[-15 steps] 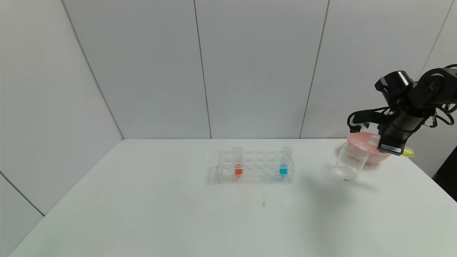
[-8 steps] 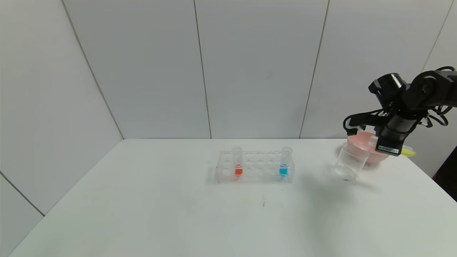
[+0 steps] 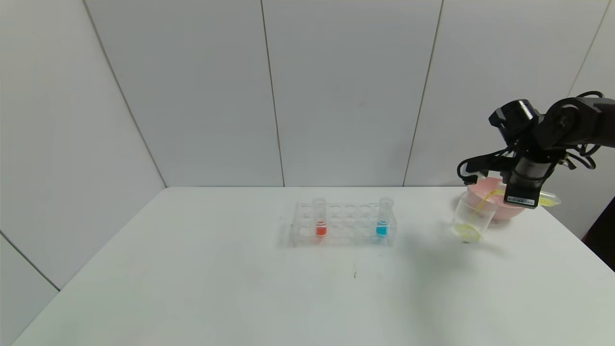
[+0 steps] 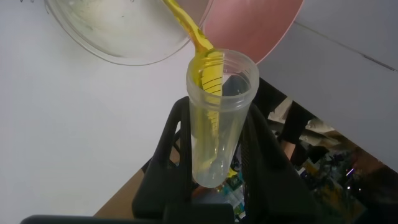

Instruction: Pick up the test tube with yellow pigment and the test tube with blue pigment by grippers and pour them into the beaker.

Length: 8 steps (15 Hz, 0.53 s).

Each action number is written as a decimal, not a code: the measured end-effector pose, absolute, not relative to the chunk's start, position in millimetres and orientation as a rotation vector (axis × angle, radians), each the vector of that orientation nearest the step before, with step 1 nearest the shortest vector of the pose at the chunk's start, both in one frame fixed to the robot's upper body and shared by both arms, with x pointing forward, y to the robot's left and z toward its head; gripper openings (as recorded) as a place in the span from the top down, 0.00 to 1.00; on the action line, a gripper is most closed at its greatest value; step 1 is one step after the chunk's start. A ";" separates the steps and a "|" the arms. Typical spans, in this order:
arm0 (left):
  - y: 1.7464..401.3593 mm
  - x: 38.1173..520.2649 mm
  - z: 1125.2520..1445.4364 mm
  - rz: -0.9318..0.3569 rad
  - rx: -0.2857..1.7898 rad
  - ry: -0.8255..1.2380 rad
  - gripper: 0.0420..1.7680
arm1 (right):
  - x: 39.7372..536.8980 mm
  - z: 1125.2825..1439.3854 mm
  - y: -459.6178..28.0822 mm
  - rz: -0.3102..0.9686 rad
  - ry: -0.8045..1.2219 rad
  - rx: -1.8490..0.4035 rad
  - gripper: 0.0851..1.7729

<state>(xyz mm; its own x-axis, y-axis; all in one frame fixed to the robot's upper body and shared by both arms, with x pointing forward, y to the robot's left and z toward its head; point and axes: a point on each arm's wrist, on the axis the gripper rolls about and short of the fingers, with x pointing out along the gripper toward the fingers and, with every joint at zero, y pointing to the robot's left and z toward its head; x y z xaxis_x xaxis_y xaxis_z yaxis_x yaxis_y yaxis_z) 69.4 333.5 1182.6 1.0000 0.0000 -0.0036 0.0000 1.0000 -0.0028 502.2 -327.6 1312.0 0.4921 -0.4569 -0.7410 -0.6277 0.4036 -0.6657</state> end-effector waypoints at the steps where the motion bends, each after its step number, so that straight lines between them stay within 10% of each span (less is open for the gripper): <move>1: 333.5 69.4 1182.6 0.000 -0.003 0.004 0.00 | 502.5 1312.0 -326.5 0.145 1.124 -1.230 0.75; 8: 333.5 69.4 1182.6 0.000 -0.003 0.004 0.00 | 504.5 1310.3 -319.5 0.136 1.133 -1.304 0.75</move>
<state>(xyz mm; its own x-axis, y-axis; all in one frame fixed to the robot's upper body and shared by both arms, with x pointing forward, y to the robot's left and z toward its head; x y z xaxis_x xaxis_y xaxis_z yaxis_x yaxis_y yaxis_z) 69.4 333.5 1182.6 1.0000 -0.0004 -0.0036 0.0004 1.0000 -0.0028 504.5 -319.5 1310.3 0.4962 -0.4939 -0.7141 -0.6492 0.3350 -0.6828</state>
